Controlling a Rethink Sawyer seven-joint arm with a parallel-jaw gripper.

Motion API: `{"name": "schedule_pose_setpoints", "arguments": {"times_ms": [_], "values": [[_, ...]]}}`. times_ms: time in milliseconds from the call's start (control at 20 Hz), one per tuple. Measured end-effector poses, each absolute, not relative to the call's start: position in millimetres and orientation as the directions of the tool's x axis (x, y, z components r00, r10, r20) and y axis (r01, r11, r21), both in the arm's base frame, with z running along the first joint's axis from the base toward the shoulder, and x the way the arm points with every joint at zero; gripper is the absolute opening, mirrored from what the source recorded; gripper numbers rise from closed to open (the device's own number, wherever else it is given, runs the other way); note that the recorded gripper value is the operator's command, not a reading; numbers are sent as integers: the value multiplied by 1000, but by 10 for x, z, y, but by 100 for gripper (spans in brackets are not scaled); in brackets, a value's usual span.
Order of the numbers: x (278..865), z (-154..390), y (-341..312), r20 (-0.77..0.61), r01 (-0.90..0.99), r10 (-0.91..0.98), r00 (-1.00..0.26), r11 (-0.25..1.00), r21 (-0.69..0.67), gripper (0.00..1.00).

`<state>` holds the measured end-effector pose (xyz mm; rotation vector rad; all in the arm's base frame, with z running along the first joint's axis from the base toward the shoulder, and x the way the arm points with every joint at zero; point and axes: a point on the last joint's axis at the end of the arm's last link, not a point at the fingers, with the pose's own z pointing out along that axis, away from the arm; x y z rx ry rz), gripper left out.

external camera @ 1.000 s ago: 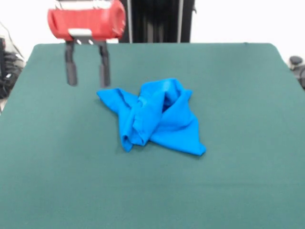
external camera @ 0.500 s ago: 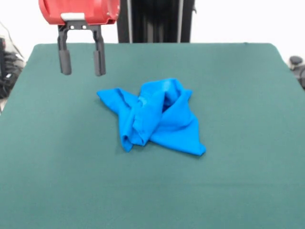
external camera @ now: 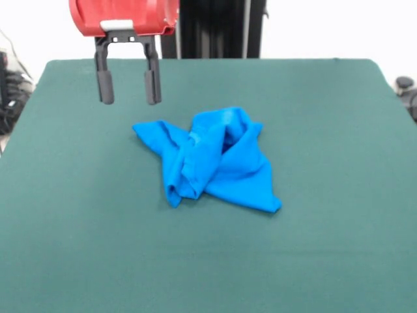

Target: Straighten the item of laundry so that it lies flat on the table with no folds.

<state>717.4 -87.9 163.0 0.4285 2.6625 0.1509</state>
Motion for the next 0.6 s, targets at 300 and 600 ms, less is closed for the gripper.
{"name": "schedule_pose_setpoints", "arguments": {"times_ms": [300, 600], "values": [[7145, 1597, -822, -406, 247, 292, -866, 956, 161, 100], [7094, 1545, -728, -411, 200, 241, -879, 970, 142, 100]]}}
